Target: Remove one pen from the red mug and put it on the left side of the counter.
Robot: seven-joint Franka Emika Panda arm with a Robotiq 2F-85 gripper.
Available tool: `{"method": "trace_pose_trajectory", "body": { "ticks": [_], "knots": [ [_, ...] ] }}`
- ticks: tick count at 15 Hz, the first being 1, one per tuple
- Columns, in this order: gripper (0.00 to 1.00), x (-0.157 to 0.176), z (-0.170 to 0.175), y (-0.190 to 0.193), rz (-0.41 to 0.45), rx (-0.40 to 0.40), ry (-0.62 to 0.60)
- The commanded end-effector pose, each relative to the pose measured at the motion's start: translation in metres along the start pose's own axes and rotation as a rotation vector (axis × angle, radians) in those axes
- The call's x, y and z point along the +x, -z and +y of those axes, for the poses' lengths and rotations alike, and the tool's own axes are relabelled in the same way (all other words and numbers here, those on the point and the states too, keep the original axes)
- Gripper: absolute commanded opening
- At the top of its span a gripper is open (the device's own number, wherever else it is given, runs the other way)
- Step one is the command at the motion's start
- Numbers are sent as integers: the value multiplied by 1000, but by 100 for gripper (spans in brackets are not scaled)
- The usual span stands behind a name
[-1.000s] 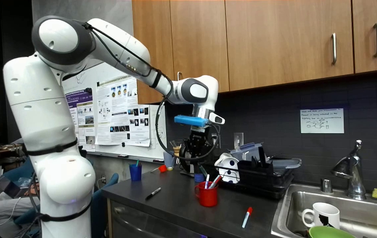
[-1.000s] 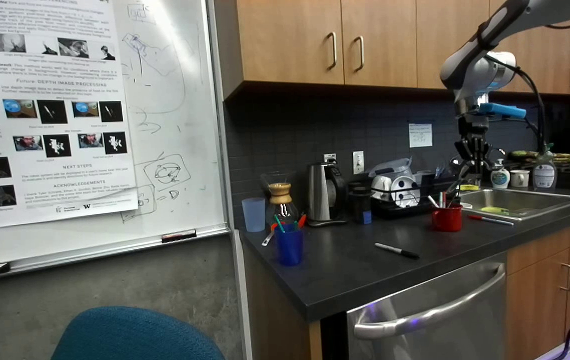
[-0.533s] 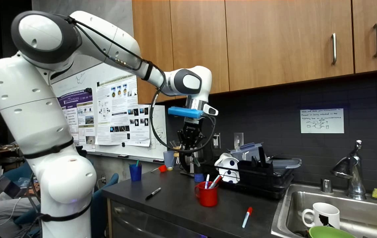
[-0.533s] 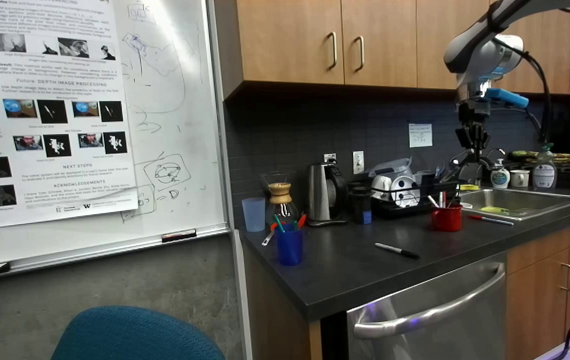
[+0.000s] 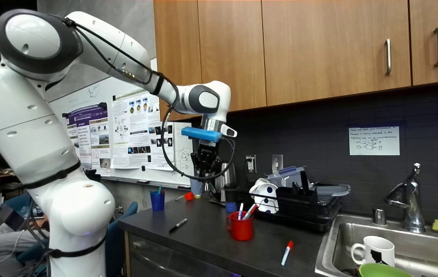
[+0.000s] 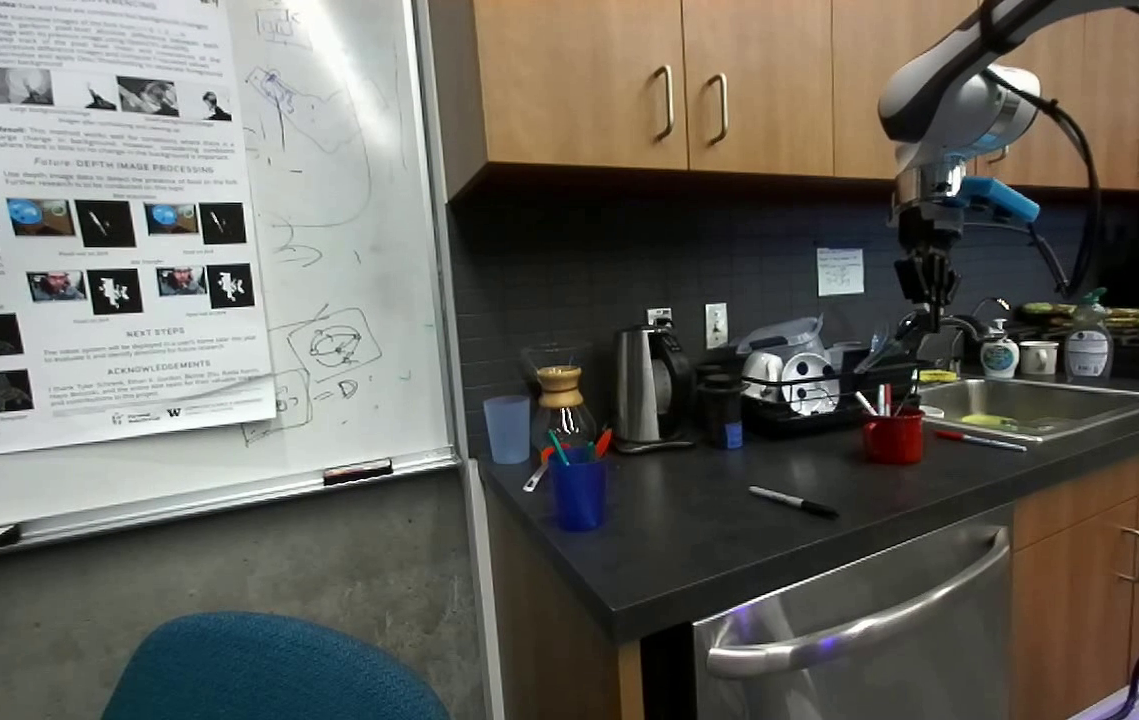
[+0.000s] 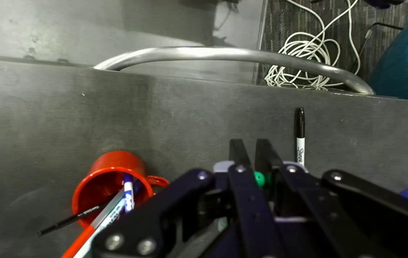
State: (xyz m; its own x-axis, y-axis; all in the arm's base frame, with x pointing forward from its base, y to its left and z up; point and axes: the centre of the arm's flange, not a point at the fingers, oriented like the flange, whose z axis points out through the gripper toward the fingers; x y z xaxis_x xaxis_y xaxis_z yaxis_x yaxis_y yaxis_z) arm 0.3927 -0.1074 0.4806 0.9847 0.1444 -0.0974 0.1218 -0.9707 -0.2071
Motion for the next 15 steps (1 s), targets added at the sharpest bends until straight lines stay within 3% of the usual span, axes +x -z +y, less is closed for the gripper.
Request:
{"method": "trace_pose_trajectory", "body": {
  "ticks": [1,7,15],
  "knots": [
    [3,-1,-29,-26,38,-54,-2],
    [3,15,-54,-76,93,-119,-1],
    [3,20,-72,-121,102,-186,25]
  ]
}}
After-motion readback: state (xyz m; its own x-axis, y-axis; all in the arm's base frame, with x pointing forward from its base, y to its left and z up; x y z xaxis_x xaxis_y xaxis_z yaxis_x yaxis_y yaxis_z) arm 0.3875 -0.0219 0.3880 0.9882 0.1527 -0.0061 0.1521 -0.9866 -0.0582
